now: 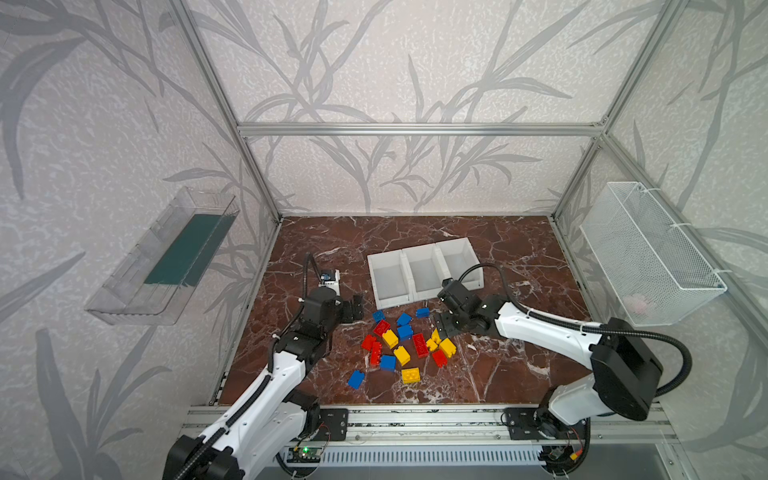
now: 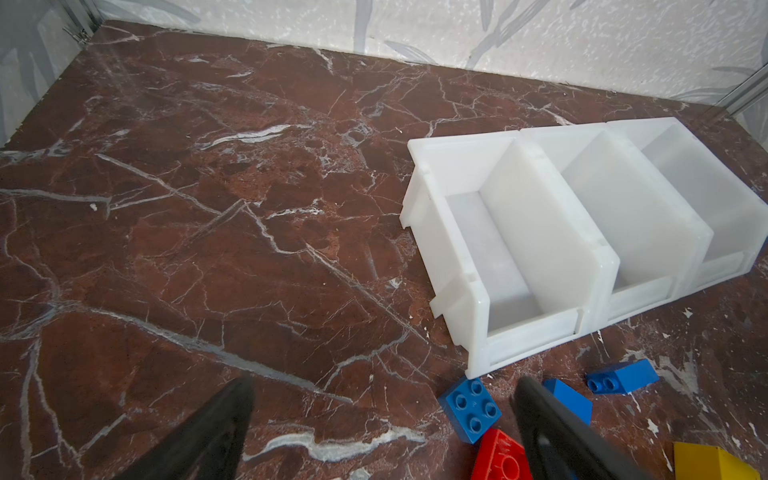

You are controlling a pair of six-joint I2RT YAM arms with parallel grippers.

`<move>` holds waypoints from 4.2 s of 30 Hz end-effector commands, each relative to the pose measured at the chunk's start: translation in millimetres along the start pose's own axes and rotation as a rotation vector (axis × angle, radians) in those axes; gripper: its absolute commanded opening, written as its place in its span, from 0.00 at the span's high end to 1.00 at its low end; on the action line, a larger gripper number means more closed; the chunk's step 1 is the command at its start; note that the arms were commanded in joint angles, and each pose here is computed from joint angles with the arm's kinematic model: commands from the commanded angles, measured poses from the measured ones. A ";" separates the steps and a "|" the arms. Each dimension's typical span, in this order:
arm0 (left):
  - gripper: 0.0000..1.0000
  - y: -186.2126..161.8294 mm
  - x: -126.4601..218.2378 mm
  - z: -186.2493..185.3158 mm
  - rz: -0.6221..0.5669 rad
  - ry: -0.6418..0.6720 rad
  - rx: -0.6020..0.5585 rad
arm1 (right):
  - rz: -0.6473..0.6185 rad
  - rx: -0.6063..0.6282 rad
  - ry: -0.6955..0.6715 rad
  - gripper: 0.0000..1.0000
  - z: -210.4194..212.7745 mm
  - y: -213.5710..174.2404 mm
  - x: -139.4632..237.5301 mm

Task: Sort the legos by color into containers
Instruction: 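Lower the right gripper onto a yellow brick and close it, then carry the yellow brick into the bin compartment nearest the right arm and release, then withdraw the right gripper while the left gripper lowers to a blue brick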

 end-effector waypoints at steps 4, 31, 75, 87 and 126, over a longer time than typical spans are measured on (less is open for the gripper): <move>0.01 -12.4 -1.7 -8.9 0.020 -0.046 0.037 | 0.033 -0.065 -0.024 0.19 25.7 -1.4 -8.0; 0.01 -20.9 -2.9 -21.8 0.031 -0.095 0.029 | 0.115 -0.189 -0.087 0.47 21.5 -19.6 -40.6; 0.02 -29.8 7.2 -24.9 0.039 -0.097 0.052 | -0.152 -0.184 -0.104 0.73 -56.2 183.6 -24.9; 0.07 -29.8 8.0 -30.4 0.043 -0.115 0.030 | -0.150 -0.195 -0.091 0.48 -53.1 187.6 -25.0; 0.16 -34.7 -7.0 -121.1 0.303 -0.432 -0.280 | -0.233 -0.259 -0.047 0.45 -81.0 84.3 66.3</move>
Point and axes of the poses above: each gripper's point midway between its finger pads, its own x axis back along the fingers, its own z axis along the line the jaws close on, y = z × x, the point moved 7 cm from there along x, back along the fingers, and after that the axes turned 12 degrees about -x, right-handed, at the moved point
